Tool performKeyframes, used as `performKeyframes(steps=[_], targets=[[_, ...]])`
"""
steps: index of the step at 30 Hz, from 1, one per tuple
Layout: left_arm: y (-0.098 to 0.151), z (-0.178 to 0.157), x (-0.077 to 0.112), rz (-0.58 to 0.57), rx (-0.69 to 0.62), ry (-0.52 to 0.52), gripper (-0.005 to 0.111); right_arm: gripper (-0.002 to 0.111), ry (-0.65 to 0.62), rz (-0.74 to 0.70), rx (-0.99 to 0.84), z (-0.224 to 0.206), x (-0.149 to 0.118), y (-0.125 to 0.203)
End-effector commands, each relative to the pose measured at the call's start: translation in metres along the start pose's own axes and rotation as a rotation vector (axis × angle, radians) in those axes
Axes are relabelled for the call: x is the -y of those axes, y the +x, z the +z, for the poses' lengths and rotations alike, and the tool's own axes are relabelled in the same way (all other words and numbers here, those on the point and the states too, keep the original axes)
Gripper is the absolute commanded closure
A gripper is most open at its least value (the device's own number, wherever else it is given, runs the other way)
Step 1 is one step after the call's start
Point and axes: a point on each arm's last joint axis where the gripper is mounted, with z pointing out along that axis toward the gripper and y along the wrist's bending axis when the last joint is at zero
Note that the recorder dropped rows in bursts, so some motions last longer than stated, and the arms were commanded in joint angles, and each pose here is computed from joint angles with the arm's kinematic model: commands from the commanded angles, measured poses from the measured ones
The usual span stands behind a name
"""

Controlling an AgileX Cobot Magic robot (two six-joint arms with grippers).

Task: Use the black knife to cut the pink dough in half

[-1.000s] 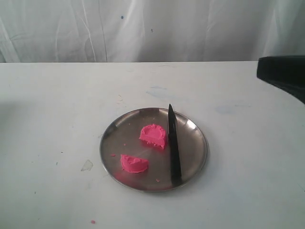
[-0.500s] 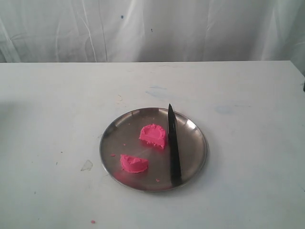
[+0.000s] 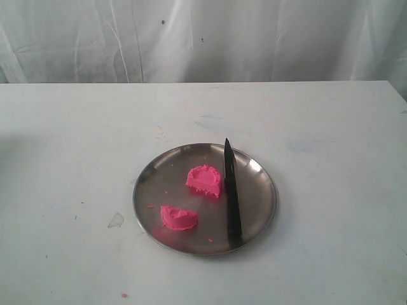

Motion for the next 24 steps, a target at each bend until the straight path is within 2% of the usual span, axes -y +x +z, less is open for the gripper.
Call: performKeyframes(steps=[1, 6, 12, 24], targets=[[0.001, 0.000, 0.000, -0.011, 0.001, 0.002, 0.107, 0.108, 0.000, 0.044, -0.003, -0.004, -0.001, 0.004], [0.001, 0.000, 0.000, -0.011, 0.001, 0.002, 0.107, 0.108, -0.001, 0.166, -0.052, -0.005, -0.001, 0.009], [0.001, 0.000, 0.000, -0.011, 0.001, 0.002, 0.107, 0.108, 0.000, 0.171, -0.113, -0.005, -0.001, 0.015], [0.001, 0.000, 0.001, -0.011, 0.000, 0.004, 0.107, 0.108, 0.000, 0.171, -0.116, -0.005, -0.001, 0.015]])
